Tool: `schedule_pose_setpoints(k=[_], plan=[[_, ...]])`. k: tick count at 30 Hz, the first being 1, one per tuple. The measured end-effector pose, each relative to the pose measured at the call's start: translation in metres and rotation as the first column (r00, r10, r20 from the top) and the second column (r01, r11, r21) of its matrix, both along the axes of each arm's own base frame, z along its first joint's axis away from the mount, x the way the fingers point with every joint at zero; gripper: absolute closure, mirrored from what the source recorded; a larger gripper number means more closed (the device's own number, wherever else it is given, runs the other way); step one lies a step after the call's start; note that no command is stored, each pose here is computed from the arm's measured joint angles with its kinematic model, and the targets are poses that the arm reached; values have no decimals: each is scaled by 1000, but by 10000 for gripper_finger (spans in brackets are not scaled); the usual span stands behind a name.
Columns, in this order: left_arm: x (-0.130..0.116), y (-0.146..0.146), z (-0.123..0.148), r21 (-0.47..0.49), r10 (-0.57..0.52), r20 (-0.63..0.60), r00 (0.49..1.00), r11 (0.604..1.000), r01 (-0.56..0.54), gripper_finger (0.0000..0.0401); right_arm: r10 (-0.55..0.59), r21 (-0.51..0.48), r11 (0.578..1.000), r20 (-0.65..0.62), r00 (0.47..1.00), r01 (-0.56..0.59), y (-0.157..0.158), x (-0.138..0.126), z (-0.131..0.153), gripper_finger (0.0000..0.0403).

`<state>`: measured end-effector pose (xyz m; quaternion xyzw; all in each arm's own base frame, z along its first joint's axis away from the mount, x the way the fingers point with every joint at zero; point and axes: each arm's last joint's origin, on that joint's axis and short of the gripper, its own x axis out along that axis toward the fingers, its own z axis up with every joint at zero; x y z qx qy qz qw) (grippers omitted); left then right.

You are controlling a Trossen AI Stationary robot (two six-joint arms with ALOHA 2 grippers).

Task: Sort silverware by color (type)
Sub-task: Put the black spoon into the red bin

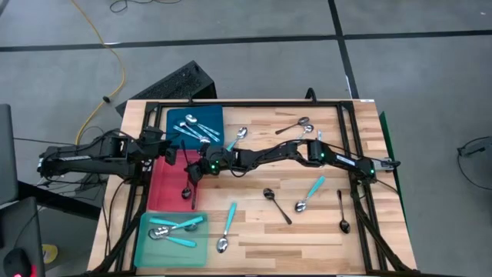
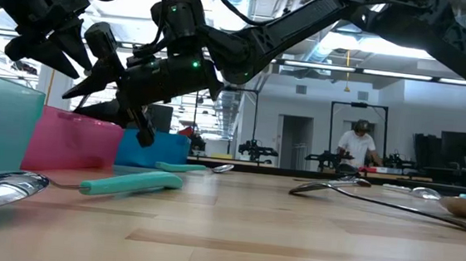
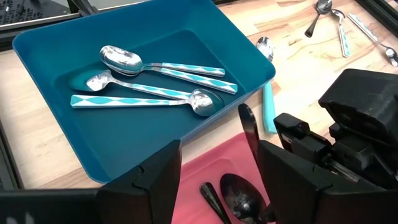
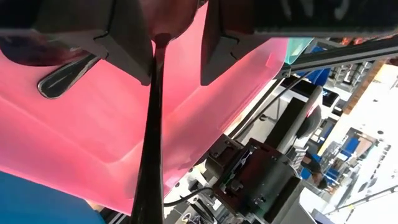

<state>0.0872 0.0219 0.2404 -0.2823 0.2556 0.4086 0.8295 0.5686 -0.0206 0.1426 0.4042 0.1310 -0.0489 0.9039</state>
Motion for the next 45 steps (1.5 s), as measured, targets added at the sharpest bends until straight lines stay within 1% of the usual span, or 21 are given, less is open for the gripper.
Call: schedule_pose_setpoints(k=[5,9,13,17,22,26,32,35,42,45], plan=[[0,0,0,0,0,0,1000,1000,0,207,3,-14,1000,1,1000,-3,0,0,0,228],[0,0,0,0,0,0,1000,1000,0,207,6,-24,1000,1,1000,-6,0,0,0,222],[0,0,0,0,0,0,1000,1000,0,207,8,-32,999,1,1000,-8,0,0,0,222],[0,0,0,0,0,0,1000,1000,0,207,20,-87,996,1,1000,-20,0,0,0,222],[0,0,0,0,0,0,1000,1000,0,207,26,-110,994,5,1000,-25,-1,0,1,222],[0,0,0,0,0,0,1000,1000,0,207,51,-178,983,2,999,-50,3,0,0,222],[0,0,0,-1,-1,-1,1000,1000,1,207,65,-222,973,-1,998,-64,3,0,0,223],[0,0,0,-1,-1,-1,1000,1000,1,207,68,-232,971,-1,998,-66,3,0,0,223],[-1,0,0,-1,-1,-8,1000,1000,1,207,63,-221,973,0,998,-61,3,0,0,223],[-1,0,-1,1,-3,-10,1000,1000,3,207,69,-251,966,-5,998,-68,2,0,0,223]])
